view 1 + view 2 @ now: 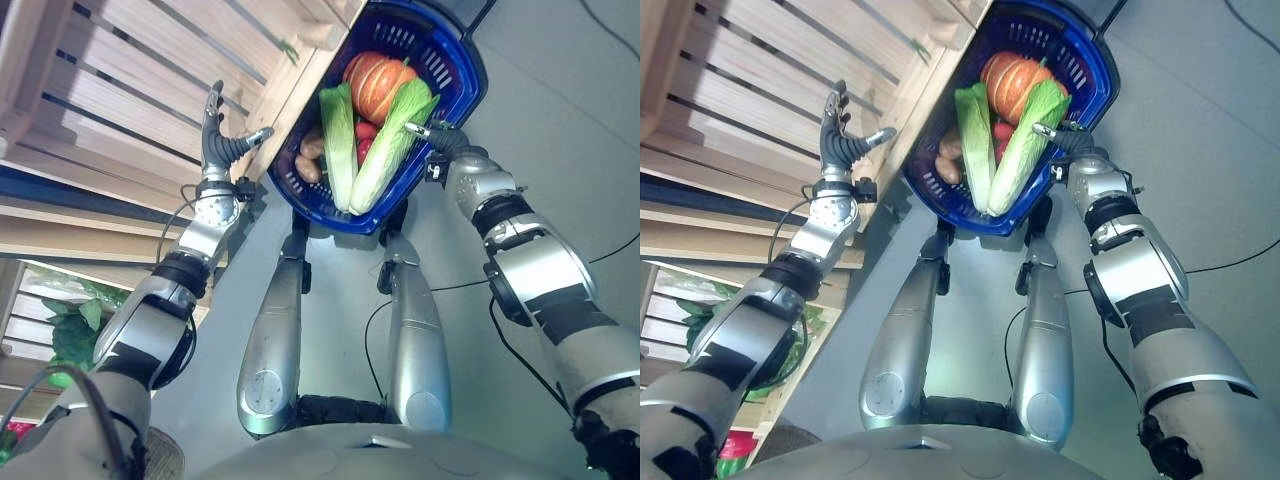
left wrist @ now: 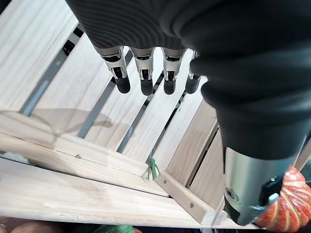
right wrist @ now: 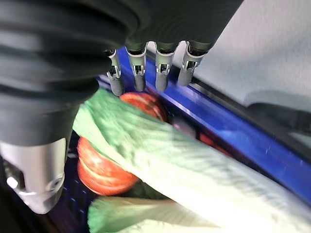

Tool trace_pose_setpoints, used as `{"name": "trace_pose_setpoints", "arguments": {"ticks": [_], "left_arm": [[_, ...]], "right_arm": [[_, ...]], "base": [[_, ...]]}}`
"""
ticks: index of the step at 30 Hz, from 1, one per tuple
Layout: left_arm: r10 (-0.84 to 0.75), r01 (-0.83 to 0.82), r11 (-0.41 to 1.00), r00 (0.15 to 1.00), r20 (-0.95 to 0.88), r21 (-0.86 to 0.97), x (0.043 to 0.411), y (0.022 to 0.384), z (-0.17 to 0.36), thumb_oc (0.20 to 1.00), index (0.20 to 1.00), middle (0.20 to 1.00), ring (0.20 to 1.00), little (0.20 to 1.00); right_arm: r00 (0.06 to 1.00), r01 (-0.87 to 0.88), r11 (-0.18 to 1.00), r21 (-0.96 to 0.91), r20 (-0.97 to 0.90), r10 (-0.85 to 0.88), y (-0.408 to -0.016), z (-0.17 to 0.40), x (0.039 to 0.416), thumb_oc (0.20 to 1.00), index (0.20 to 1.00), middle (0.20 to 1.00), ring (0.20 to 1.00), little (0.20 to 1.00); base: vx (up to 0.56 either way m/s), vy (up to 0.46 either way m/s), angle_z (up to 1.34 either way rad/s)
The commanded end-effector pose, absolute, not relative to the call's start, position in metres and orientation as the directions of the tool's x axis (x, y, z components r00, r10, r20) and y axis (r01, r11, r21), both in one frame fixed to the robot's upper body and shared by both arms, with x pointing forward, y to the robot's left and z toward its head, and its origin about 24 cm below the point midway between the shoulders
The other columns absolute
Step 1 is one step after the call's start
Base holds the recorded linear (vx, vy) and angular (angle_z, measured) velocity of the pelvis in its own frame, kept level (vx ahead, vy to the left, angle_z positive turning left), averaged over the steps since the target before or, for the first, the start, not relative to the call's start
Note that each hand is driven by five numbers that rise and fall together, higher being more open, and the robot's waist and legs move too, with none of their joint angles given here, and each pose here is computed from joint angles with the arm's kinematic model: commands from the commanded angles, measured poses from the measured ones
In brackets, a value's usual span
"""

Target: Pick up fruits and vegetables into the basket

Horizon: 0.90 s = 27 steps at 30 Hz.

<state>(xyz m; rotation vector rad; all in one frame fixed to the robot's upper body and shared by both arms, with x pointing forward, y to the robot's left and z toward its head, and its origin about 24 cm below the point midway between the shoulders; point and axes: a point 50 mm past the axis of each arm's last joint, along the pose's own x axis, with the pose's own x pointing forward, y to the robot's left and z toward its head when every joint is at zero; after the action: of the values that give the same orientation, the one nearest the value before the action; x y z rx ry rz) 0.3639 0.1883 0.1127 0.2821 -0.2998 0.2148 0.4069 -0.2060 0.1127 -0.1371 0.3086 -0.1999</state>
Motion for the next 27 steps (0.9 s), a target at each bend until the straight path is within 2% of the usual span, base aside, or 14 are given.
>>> {"name": "trace_pose_setpoints", "arguments": {"ticks": [1,8,14,18,21,23,27], "left_arm": [[0.159,-0.236,0.936,0.946,0.283,0.262,0.353,0.200,0.096,1.000,1.000,1.000,1.000,1.000],[0.169,-0.157,0.902,0.986,0.006,0.401,0.307,0.233,0.016,1.000,1.000,1.000,1.000,1.000],[0.123,0.005,0.900,0.956,-0.266,0.435,0.258,0.246,-0.042,1.000,1.000,1.000,1.000,1.000],[0.083,0.148,0.903,0.861,-0.501,0.404,0.206,0.244,-0.089,1.000,1.000,1.000,1.000,1.000],[0.076,0.222,0.902,0.763,-0.642,0.370,0.177,0.247,-0.112,1.000,1.000,1.000,1.000,1.000],[0.073,0.285,0.898,0.655,-0.752,0.335,0.149,0.250,-0.130,1.000,1.000,1.000,1.000,1.000],[0.072,0.317,0.901,0.563,-0.823,0.296,0.129,0.253,-0.140,1.000,1.000,1.000,1.000,1.000]], "right_arm": [[0.925,0.249,0.946,-0.208,-0.240,-0.296,-0.236,0.105,0.397,1.000,1.000,1.000,1.000,1.000],[0.859,0.291,0.945,-0.146,-0.395,-0.326,-0.267,0.023,0.344,1.000,1.000,1.000,1.000,1.000],[0.772,0.261,0.945,-0.197,-0.545,-0.327,-0.277,-0.047,0.280,1.000,1.000,1.000,1.000,1.000],[0.642,0.232,0.950,-0.210,-0.700,-0.312,-0.281,-0.097,0.212,1.000,1.000,1.000,1.000,1.000],[0.562,0.189,0.956,-0.224,-0.774,-0.293,-0.276,-0.116,0.184,1.000,1.000,1.000,1.000,1.000],[0.477,0.120,0.964,-0.236,-0.838,-0.264,-0.271,-0.130,0.160,1.000,1.000,1.000,1.000,1.000],[0.380,0.090,0.970,-0.227,-0.892,-0.244,-0.267,-0.142,0.135,1.000,1.000,1.000,1.000,1.000]], "base": [[0.00,0.036,-0.08],[0.09,0.024,-0.08],[0.13,-0.003,-0.07],[0.19,-0.008,-0.07],[0.16,-0.020,-0.09],[0.14,-0.011,-0.09],[0.08,0.004,-0.13]]}}
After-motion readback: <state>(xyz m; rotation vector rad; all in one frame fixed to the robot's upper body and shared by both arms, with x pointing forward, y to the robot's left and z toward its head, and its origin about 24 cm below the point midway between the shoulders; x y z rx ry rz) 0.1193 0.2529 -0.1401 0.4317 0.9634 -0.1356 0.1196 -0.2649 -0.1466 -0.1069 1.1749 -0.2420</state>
